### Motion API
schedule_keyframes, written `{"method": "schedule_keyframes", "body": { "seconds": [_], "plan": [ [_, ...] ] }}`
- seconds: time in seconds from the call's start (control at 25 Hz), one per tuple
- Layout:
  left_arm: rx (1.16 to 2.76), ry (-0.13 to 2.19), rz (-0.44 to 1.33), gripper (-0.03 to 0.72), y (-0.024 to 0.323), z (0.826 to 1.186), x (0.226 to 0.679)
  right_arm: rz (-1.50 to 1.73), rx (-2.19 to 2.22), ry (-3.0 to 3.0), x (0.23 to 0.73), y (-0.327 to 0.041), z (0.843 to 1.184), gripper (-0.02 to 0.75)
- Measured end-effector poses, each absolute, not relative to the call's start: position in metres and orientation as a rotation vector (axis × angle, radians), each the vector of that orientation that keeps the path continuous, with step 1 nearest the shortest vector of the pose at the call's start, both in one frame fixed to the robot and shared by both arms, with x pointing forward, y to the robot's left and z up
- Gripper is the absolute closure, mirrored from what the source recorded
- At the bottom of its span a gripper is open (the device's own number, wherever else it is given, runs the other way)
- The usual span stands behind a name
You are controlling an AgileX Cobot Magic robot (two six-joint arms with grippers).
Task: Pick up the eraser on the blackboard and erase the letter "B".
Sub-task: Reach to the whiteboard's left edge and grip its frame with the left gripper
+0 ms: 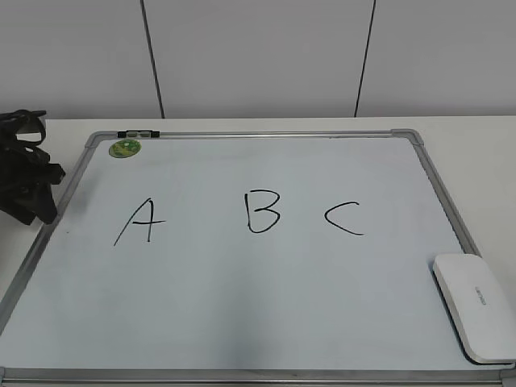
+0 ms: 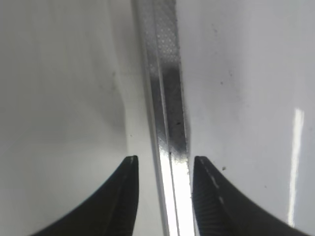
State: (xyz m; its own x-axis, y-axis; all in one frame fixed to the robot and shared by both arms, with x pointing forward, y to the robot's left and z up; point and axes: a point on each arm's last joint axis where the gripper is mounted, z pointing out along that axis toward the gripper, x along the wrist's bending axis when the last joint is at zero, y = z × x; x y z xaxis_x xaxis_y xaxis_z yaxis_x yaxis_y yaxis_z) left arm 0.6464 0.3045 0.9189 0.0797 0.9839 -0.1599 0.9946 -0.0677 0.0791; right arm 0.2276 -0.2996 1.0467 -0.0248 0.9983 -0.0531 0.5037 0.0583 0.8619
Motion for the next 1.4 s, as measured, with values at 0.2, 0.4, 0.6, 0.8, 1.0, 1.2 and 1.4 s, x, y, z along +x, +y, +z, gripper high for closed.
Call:
{"method": "schedule_keyframes", "body": {
  "seconds": [0.2, 0.4, 0.6, 0.8, 1.0, 1.2, 1.4],
  "plan": [
    [2.173, 2.017, -0.078, 0.436, 0.305, 0.919, 0.648, 0.875, 1.534, 1.621, 0.228, -0.300, 1.047, 0.152],
    [2.172, 2.016, -0.075, 0.437, 0.305, 0.919, 0.648, 0.877, 1.534, 1.622, 0.228, -0.299, 1.047, 0.152],
    [2.174, 2.020, -0.083, 0.437, 0.305, 0.915, 0.649, 0.877, 1.534, 1.622, 0.228, -0.299, 1.047, 0.151],
    [2.185, 2.035, -0.117, 0.440, 0.305, 0.903, 0.649, 0.877, 1.534, 1.622, 0.228, -0.299, 1.047, 0.151],
    [2.180, 2.036, -0.121, 0.515, 0.304, 0.903, 0.649, 0.877, 1.534, 1.622, 0.228, -0.299, 1.047, 0.152],
    [2.174, 2.040, -0.137, 0.629, 0.304, 0.902, 0.649, 0.877, 1.534, 1.622, 0.228, -0.299, 1.047, 0.152],
    [2.153, 2.052, -0.146, 0.671, 0.304, 0.902, 0.650, 0.899, 1.538, 1.629, 0.228, -0.298, 1.047, 0.151]
  ]
}}
